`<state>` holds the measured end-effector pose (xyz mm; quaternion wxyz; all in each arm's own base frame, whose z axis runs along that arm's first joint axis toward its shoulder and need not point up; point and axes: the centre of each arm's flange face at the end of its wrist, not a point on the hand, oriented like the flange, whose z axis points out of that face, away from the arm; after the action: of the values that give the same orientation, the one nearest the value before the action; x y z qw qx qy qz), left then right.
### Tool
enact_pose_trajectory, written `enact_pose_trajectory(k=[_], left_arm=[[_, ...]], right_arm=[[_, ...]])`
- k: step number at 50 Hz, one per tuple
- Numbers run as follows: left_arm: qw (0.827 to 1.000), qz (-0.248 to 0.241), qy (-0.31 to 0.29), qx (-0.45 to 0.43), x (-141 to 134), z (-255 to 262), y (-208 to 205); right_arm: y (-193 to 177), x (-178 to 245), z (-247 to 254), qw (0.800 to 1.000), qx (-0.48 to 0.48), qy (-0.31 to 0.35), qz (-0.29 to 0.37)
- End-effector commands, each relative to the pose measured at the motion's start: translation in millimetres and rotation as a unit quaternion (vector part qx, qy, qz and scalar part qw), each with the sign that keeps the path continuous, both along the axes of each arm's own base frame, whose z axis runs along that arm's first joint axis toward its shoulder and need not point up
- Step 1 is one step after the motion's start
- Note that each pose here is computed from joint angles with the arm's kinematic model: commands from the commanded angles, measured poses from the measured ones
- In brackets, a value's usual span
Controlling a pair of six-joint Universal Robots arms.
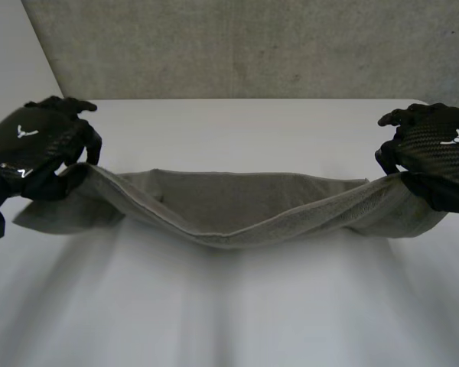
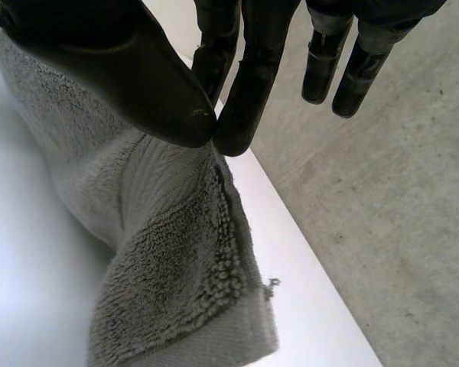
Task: Fold the towel.
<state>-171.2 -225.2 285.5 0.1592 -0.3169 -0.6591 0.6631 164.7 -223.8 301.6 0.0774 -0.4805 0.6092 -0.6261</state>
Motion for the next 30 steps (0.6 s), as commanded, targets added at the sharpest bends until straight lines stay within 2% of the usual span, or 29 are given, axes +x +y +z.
enact_pose_trajectory(k=[1, 4, 9, 15, 19, 30], left_arm=[[0.998, -0.03, -0.001, 0.058, -15.7, -33.0, -30.6], [0.996, -0.02, -0.01, 0.081, -25.3, -52.3, -52.3], [0.995, 0.025, -0.043, 0.082, -35.4, -80.3, -101.0], [0.995, 0.03, -0.063, 0.07, -49.7, -99.1, -131.8], [0.995, 0.031, -0.065, 0.07, -54.0, -109.8, -144.0], [0.997, 0.034, -0.063, 0.031, -69.1, -129.5, -166.8]], right_arm=[[-46.8, 11.7, -36.1, 0.999, 0.018, 0.028, -0.003], [-55.7, 18.8, -43.0, 0.999, 0.015, 0.04, -0.006], [-85.2, 37.0, -70.9, 0.998, 0.015, 0.065, -0.02], [-110.2, 56.2, -91.5, 0.998, -0.019, 0.054, -0.031], [-126.8, 62.2, -104.6, 0.996, -0.047, 0.044, -0.064], [-144.0, 72.3, -135.3, 0.995, -0.05, 0.046, -0.07]])
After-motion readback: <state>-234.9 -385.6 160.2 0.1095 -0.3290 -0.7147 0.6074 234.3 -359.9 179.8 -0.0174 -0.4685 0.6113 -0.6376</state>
